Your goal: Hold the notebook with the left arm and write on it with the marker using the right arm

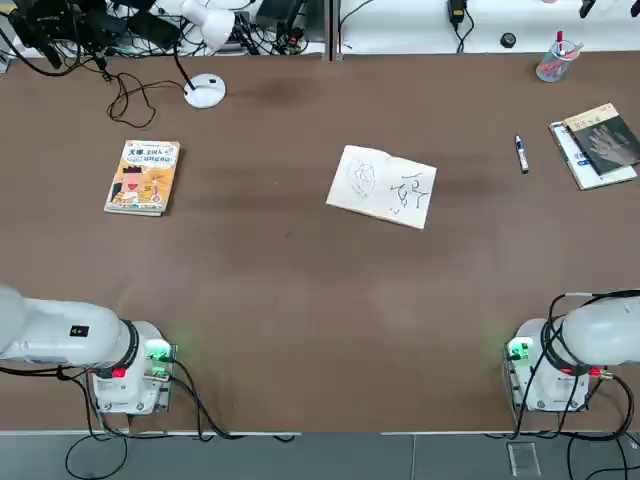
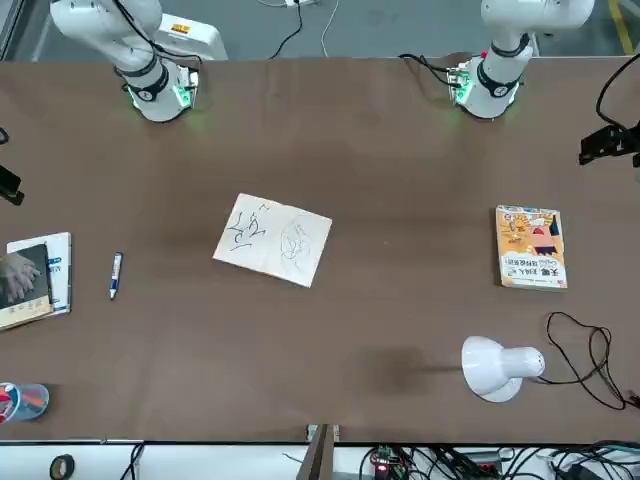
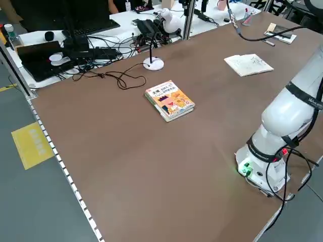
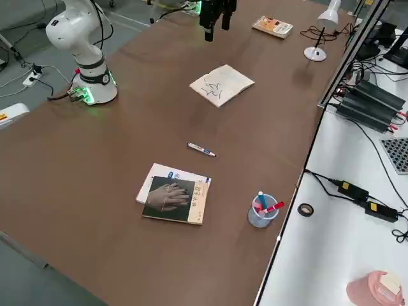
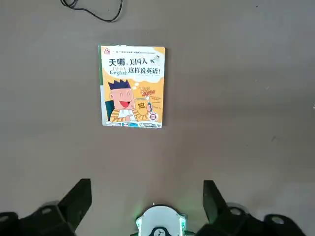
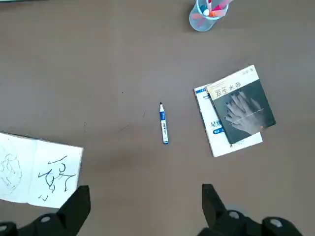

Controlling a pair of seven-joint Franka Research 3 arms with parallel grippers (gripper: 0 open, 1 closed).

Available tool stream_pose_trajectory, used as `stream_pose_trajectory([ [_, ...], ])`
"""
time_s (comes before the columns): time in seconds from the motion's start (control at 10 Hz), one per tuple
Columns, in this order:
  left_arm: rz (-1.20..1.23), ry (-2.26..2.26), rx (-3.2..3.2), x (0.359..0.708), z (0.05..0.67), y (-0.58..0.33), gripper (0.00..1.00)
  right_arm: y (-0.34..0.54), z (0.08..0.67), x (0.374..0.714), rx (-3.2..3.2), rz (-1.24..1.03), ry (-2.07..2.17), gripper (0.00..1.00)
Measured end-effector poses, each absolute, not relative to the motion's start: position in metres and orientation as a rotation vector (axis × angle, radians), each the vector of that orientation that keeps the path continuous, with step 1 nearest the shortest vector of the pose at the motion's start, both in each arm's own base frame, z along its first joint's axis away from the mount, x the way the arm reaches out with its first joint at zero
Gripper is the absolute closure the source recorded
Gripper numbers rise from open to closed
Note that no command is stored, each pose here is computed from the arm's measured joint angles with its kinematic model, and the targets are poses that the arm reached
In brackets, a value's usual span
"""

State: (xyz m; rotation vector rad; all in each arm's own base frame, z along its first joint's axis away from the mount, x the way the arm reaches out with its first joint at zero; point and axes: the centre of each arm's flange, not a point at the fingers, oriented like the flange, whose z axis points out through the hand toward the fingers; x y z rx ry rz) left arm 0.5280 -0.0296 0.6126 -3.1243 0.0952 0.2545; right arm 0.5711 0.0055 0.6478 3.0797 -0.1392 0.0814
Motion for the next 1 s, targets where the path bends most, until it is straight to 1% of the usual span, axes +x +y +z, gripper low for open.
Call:
stream_pose_trajectory([
  [1.0,0.18,0.115,-3.129,0.531,0.626,-0.037,0.0,0.015,0.647,0.572,3.119,0.108,-0.127,0.0],
])
